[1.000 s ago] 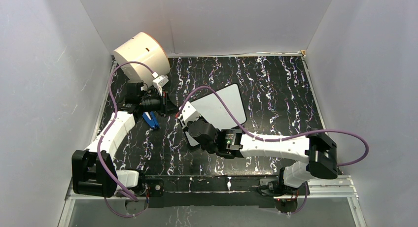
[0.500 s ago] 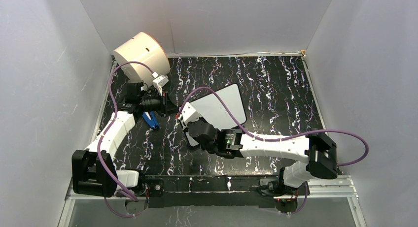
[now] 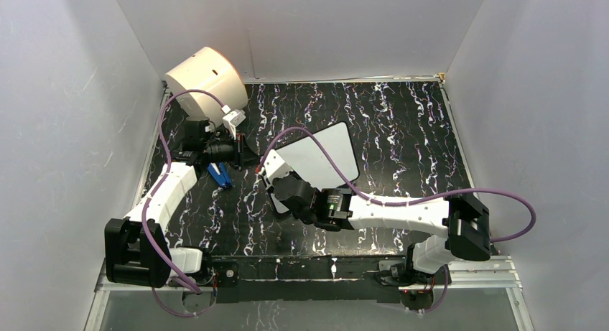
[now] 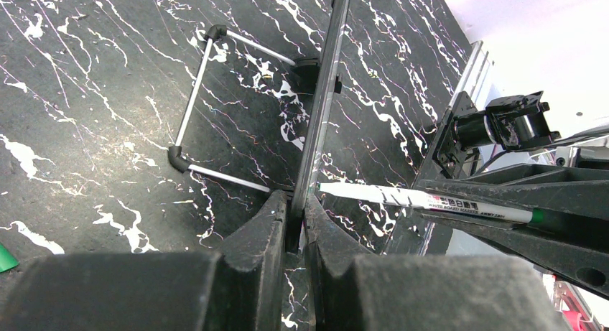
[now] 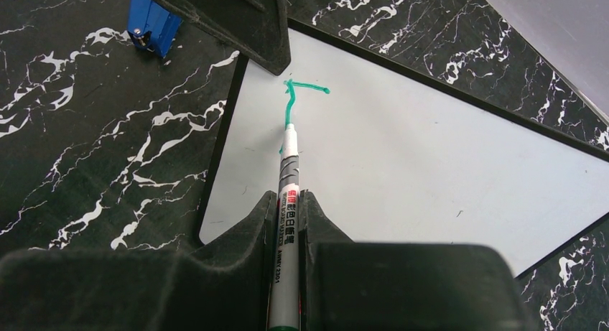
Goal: Write a sentence on the whiteboard
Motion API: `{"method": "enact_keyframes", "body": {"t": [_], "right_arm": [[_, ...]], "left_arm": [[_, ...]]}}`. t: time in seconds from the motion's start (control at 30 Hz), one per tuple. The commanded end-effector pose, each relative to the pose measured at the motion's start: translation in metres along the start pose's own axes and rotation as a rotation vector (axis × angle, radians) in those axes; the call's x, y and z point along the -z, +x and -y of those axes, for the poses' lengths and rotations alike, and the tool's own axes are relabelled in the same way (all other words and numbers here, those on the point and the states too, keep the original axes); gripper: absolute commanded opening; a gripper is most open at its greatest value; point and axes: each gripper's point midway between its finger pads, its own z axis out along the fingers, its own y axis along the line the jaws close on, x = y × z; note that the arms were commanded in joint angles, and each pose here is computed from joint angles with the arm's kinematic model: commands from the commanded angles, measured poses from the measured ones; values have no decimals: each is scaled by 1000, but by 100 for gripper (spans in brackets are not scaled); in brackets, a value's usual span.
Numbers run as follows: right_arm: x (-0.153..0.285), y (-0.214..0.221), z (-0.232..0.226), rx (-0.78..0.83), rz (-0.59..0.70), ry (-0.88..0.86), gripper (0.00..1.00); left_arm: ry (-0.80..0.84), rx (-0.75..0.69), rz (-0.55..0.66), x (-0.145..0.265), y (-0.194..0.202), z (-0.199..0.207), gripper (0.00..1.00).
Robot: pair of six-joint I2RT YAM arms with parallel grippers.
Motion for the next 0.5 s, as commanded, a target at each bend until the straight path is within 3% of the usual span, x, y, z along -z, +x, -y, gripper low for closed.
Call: {"method": "enact_keyframes", "body": {"t": [0.0, 0.47], "right_arm": [[-6, -4, 1, -29, 22, 23, 0], [-9, 1, 4, -18, 15, 49, 0]], "left_arm": [[-37, 41, -39, -1, 10, -6, 0], [-37, 40, -39, -1, 10, -6, 0]]}}
